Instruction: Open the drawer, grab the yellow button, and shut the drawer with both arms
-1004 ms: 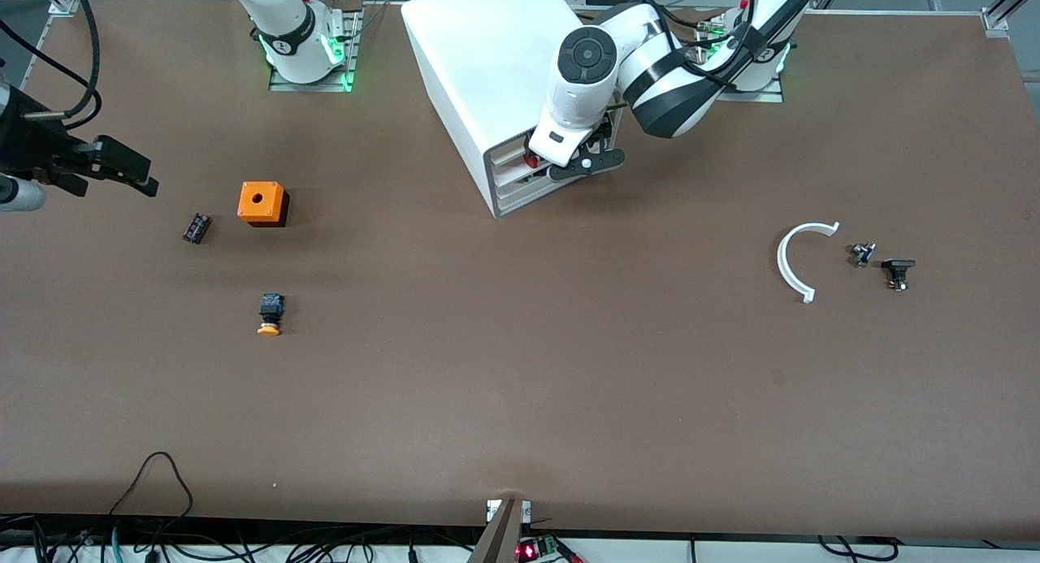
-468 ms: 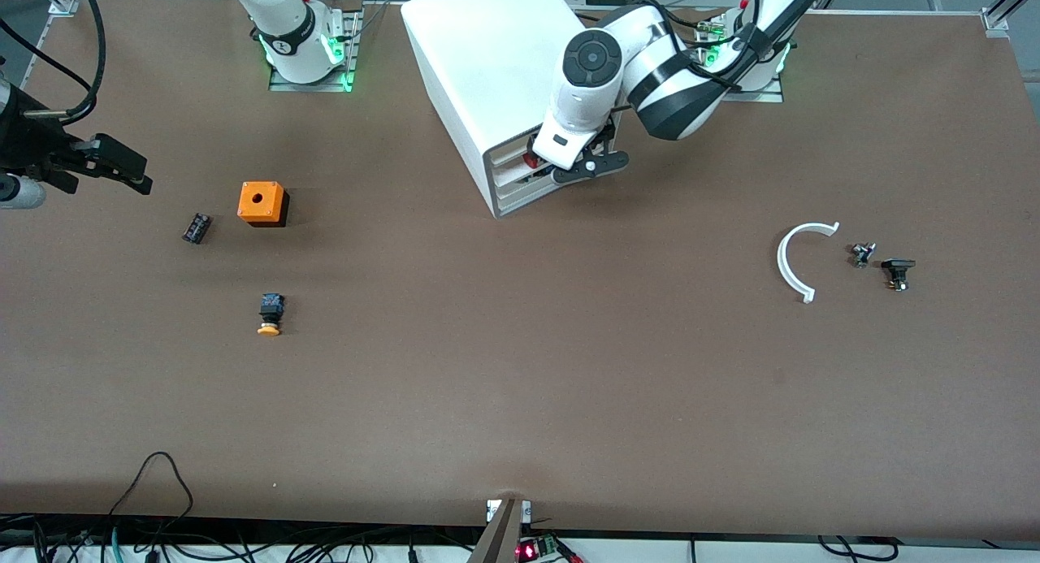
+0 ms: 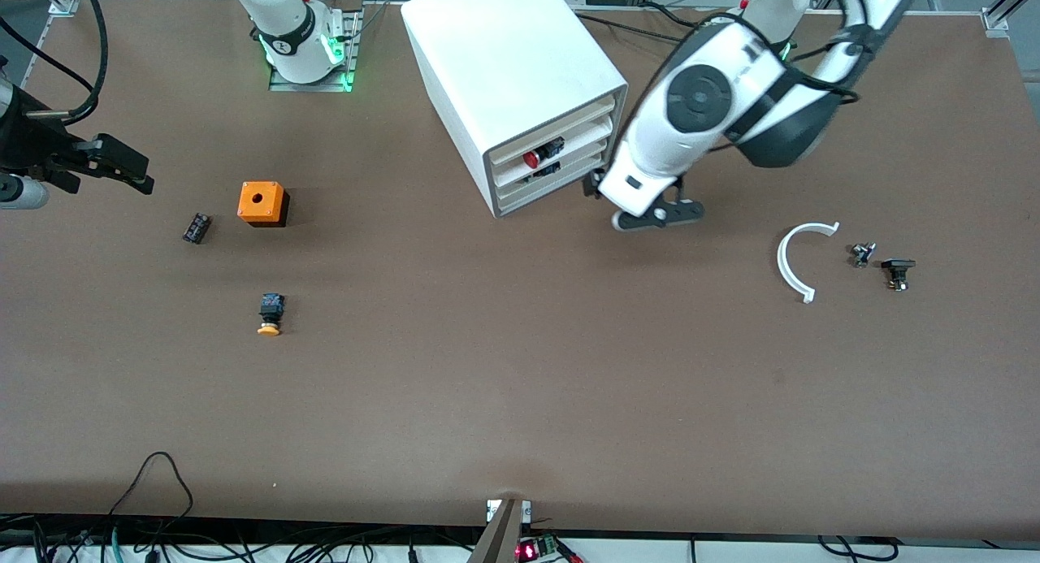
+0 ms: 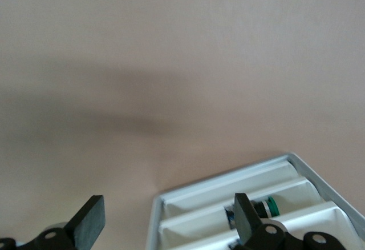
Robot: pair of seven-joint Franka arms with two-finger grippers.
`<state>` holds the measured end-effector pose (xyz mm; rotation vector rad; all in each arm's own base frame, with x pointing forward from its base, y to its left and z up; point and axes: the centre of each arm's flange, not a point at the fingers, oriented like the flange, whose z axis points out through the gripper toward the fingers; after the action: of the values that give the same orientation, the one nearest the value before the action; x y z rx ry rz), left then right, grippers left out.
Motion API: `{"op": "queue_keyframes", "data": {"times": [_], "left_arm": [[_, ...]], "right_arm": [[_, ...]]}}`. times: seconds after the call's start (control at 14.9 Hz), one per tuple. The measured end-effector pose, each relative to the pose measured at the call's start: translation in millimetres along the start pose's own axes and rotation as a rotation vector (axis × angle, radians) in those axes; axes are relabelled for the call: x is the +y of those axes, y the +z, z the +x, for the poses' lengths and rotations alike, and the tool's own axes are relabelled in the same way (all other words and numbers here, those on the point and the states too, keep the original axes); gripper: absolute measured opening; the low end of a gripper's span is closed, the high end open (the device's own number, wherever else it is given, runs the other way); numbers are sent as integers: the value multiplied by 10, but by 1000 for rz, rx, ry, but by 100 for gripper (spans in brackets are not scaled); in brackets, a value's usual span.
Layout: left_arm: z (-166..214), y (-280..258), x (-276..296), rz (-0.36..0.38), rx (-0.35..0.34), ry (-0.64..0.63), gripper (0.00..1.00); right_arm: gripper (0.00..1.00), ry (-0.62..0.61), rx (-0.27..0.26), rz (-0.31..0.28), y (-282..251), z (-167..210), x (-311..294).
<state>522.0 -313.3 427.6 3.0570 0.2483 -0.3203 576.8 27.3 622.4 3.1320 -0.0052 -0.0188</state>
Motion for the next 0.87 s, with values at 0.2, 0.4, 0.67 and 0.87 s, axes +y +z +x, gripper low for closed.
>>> {"op": "queue_keyframes", "data": {"times": [0.2, 0.4, 0.67, 0.87], "left_arm": [[288, -363, -343, -14, 14, 55, 100], [472, -729, -730, 30, 10, 118, 100], [715, -1083, -1199, 72, 64, 215, 100], [847, -1310, -1449, 80, 108, 327, 100]], "right_arm": [[100, -1, 0, 0, 0, 0, -9], [100, 2, 0, 0, 0, -1, -12], [100, 2, 0, 0, 0, -1, -25], [100, 2, 0, 0, 0, -1, -25]]}}
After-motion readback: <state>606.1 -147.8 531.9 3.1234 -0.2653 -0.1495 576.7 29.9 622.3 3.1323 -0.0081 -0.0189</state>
